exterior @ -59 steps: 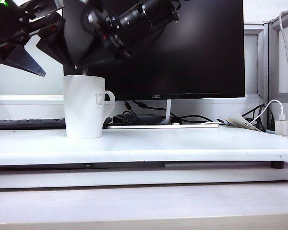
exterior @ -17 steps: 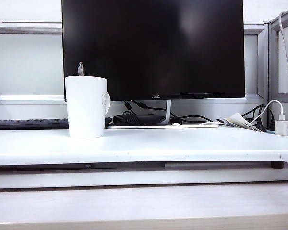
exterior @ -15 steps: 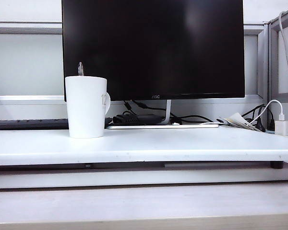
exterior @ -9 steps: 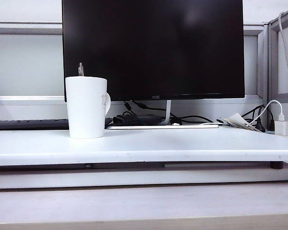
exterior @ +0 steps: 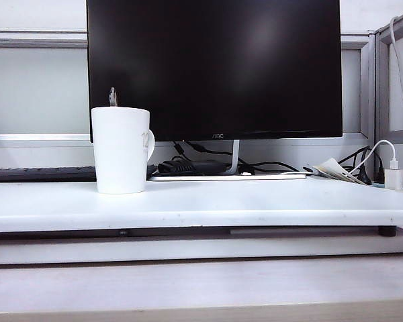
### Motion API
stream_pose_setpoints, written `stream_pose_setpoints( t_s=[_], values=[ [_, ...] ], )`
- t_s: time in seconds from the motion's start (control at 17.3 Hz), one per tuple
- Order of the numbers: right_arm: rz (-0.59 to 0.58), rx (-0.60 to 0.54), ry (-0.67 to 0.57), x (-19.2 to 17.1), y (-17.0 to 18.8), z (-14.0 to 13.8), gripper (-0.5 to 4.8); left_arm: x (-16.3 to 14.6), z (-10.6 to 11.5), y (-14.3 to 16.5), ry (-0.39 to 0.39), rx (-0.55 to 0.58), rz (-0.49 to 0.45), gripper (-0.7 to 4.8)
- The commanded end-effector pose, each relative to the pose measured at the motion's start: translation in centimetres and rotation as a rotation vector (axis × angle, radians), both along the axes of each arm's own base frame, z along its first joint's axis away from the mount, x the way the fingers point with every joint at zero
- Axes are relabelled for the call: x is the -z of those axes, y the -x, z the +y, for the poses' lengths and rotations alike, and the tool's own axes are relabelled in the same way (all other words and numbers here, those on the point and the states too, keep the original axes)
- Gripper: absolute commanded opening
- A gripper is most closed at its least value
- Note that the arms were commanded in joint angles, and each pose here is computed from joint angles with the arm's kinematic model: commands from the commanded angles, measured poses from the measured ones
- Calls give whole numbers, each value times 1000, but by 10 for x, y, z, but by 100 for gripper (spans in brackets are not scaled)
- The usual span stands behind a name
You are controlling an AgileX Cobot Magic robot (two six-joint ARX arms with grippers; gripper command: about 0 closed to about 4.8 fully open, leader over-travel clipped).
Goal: Pick up a spoon and stir the liquid in the cup.
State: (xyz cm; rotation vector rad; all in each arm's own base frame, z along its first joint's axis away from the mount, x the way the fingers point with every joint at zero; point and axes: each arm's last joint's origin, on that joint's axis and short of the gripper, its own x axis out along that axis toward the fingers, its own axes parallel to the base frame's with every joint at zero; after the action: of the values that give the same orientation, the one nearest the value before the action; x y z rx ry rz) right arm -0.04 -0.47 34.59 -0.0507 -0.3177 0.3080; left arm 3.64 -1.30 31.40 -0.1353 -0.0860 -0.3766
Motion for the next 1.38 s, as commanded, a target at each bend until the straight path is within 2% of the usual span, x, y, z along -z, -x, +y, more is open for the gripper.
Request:
stream_pose_setpoints(
  t_s=[0.06, 0.12, 0.17, 0.23, 0.4, 0.52, 0.63, 0.92, 1.04, 1.15, 1.21, 1.27, 1.33, 1.38],
  values=[
    [84, -83, -71, 33, -42, 23, 391, 30, -6, -24, 112, 15, 32, 479],
    [181, -101, -120, 62, -62, 33, 391, 53, -9, -35, 99, 12, 85, 479],
    [228, -107, -135, 76, -68, 36, 391, 66, -11, -39, 95, 12, 126, 479],
    [288, -120, -127, 95, -74, 40, 391, 77, -12, -43, 121, 16, 173, 479],
    [433, -144, -166, 135, -84, 46, 391, 101, -14, -49, 123, 27, 253, 479],
    [478, -151, -146, 150, -87, 48, 383, 114, -15, -52, 115, 24, 289, 479],
    [521, -143, -129, 164, -89, 49, 355, 127, -15, -54, 105, 20, 328, 479],
    [655, -123, -129, 196, -90, 49, 355, 159, -16, -58, 94, 10, 432, 469],
    [720, -106, -102, 204, -89, 49, 355, 164, -16, -58, 105, 7, 451, 465],
    [717, -109, -103, 204, -89, 49, 355, 162, -16, -58, 111, 17, 449, 447],
    [712, -109, -105, 204, -89, 49, 355, 161, -17, -57, 111, 44, 448, 337],
    [710, -107, -106, 203, -89, 49, 355, 162, -17, -57, 110, 41, 449, 165],
    [712, -108, -105, 204, -89, 49, 355, 162, -17, -58, 95, 27, 433, 24],
    [711, -109, -105, 204, -89, 49, 355, 162, -16, -58, 73, 3, 419, -2]
  ],
)
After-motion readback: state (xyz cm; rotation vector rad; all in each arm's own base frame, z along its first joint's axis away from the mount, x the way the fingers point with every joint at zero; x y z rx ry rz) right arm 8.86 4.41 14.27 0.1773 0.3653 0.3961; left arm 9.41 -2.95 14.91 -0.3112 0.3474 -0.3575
